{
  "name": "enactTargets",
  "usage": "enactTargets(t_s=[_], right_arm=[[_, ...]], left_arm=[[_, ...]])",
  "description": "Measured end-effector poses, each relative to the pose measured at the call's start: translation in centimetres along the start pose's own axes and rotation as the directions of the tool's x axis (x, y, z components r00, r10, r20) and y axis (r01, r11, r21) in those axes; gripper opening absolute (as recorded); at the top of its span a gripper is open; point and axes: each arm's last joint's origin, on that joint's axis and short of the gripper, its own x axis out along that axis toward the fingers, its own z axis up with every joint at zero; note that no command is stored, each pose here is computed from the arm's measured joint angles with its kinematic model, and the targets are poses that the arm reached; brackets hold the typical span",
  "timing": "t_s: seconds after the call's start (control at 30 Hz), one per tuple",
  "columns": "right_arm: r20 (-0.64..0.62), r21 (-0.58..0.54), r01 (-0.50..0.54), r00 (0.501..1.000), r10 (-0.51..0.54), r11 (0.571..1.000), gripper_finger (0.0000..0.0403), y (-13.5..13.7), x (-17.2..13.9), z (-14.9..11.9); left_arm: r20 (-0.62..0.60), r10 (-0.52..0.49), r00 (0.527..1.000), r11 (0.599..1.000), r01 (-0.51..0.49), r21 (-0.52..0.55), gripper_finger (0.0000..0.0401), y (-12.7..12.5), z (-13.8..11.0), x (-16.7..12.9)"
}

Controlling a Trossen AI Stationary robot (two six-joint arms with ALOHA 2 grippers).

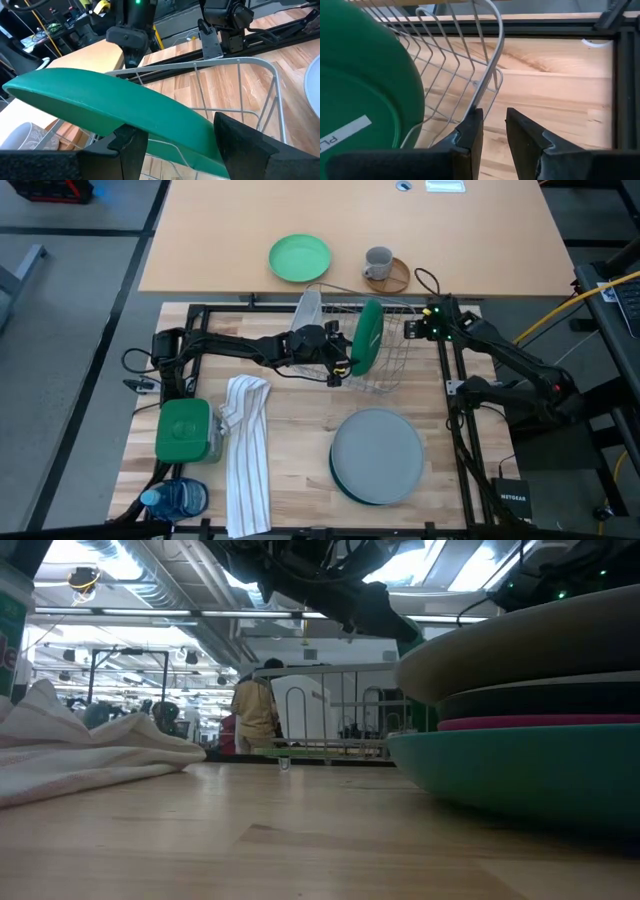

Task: Sort dishes
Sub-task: Put the dark green plate in the dish rack

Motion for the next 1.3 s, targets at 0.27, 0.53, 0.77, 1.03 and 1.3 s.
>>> enactTargets(t_s=[0.27,0.53,0.77,1.03,1.3], right_arm=[[0.027,0.013,-0.052,0.998,0.051,0.999,0.0089,1.0,1.5,0.6],[0.026,0.015,-0.078,0.997,0.078,0.997,0.0089,1.5,3.3,1.1],[0.057,0.013,-0.116,0.992,0.115,0.993,0.0089,2.0,4.5,1.6],[0.062,0.009,-0.12,0.991,0.119,0.993,0.0089,2.1,4.9,1.7],[0.059,0.005,-0.127,0.99,0.126,0.992,0.0089,2.1,4.9,1.7]], left_arm=[[0.001,-0.004,1.0,1.0,0.004,0.031,0.0211,-0.3,0.1,0.0],[0.002,-0.004,1.0,0.998,0.004,0.056,0.0211,-0.3,0.1,0.0],[0.003,-0.002,1.0,0.998,0.002,0.055,0.0211,-0.2,0.1,0.0],[0.003,-0.002,1.0,0.999,0.001,0.049,0.0211,-0.2,0.1,0.0],[-0.037,0.014,0.999,0.997,-0.017,-0.08,0.0212,0.3,-0.4,0.0]])
